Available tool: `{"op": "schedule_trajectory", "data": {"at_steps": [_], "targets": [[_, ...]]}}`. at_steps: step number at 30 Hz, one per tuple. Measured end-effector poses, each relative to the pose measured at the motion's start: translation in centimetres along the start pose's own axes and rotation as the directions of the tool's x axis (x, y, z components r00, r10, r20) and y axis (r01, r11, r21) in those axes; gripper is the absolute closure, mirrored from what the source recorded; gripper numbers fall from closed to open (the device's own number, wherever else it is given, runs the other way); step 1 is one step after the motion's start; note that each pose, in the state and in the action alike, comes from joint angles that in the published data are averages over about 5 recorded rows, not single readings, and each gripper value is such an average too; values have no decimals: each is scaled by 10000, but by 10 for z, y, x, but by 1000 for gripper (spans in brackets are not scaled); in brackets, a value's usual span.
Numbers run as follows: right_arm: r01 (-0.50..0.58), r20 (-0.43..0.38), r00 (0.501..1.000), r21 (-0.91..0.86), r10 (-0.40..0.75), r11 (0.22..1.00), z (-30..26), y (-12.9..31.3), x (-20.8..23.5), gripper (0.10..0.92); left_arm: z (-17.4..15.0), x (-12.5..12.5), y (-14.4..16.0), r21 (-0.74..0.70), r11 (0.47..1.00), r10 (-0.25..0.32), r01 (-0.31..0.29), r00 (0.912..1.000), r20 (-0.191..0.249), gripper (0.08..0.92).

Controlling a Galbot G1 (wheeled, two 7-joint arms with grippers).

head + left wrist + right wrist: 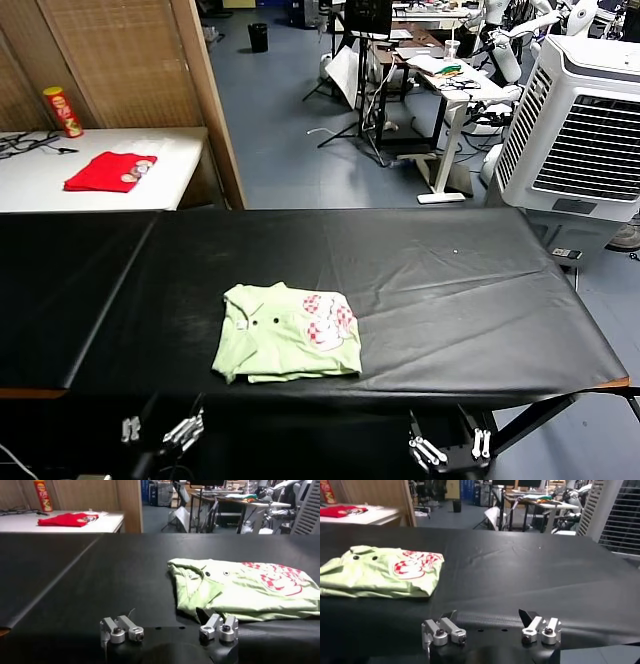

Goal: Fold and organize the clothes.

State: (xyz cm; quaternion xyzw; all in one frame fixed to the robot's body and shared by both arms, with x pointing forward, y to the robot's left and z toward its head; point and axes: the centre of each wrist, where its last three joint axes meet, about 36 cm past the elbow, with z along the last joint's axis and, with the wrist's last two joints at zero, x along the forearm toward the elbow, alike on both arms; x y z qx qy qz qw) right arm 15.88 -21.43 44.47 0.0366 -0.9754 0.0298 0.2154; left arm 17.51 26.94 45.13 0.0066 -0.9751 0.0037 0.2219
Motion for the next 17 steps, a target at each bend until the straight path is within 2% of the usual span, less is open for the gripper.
{"op": "schedule_trajectory", "data": {"at_steps": [17], "targets": [[8, -33, 10000, 52, -8, 10000, 0, 1, -1, 224, 3, 0, 2, -26, 10000, -18, 18, 9999, -108, 201]]}}
